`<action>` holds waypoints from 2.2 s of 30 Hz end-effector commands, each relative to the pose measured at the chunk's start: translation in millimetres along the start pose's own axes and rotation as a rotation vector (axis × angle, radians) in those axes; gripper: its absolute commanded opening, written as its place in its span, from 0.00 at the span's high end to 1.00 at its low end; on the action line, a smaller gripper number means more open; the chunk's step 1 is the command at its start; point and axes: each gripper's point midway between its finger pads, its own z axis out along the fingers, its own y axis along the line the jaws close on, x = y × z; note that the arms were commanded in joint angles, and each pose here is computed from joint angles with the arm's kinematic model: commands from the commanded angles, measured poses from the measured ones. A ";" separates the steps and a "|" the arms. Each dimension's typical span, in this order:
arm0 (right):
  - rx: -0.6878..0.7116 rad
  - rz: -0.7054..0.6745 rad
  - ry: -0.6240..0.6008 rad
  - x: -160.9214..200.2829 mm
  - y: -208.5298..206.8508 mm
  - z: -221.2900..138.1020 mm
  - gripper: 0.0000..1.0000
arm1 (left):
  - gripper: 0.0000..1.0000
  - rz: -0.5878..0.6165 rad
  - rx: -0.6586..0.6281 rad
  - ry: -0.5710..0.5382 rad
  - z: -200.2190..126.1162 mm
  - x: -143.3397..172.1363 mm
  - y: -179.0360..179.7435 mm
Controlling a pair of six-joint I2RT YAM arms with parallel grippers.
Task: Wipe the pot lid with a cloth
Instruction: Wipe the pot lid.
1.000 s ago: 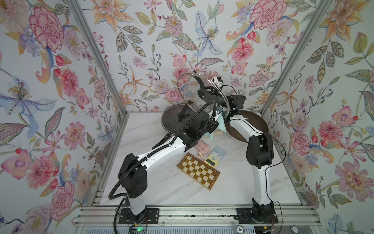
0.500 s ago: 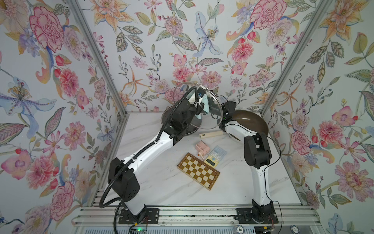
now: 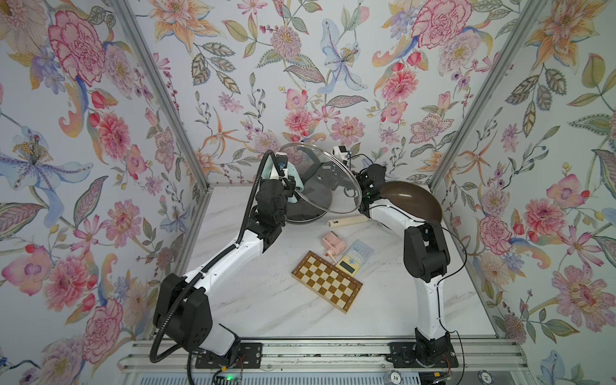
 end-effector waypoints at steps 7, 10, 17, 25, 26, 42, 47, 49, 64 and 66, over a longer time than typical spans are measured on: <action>-0.140 -0.314 -0.058 -11.0 117.3 -8.2 1.00 | 1.00 -0.131 0.363 0.006 -18.8 -2.1 -90.8; -0.117 -0.330 -0.057 -18.5 115.5 -3.9 1.00 | 1.00 -0.143 0.558 -0.018 -28.3 -15.0 -142.5; -0.083 -0.299 -0.082 -30.1 93.8 -2.0 1.00 | 1.00 -0.186 0.686 -0.179 -40.0 -86.6 -167.8; 0.096 -0.288 -0.100 -16.1 70.5 -31.2 1.00 | 1.00 -0.129 0.469 -0.183 -46.3 -101.5 -89.0; 0.142 -0.288 -0.112 -16.2 64.6 -38.6 1.00 | 1.00 -0.128 0.441 -0.175 -45.9 -98.9 -77.5; 0.975 -0.719 -0.417 -31.1 34.2 -129.3 1.00 | 1.00 -0.103 0.437 -0.097 -67.3 -98.5 -48.2; 0.919 -0.938 -0.687 -41.4 76.1 -129.6 1.00 | 1.00 -0.172 0.579 -0.059 -59.8 -89.7 -87.6; 0.957 -1.017 -0.720 -36.8 83.0 -123.9 1.00 | 1.00 -0.177 0.624 -0.041 -59.7 -89.2 -100.2; 0.962 -1.207 -1.055 -50.8 129.7 -138.4 1.00 | 1.00 -0.141 0.883 0.285 -68.0 -3.5 -206.4; 0.937 -1.202 -1.036 -54.4 131.0 -135.9 1.00 | 1.00 -0.123 0.914 0.328 -76.0 13.3 -212.8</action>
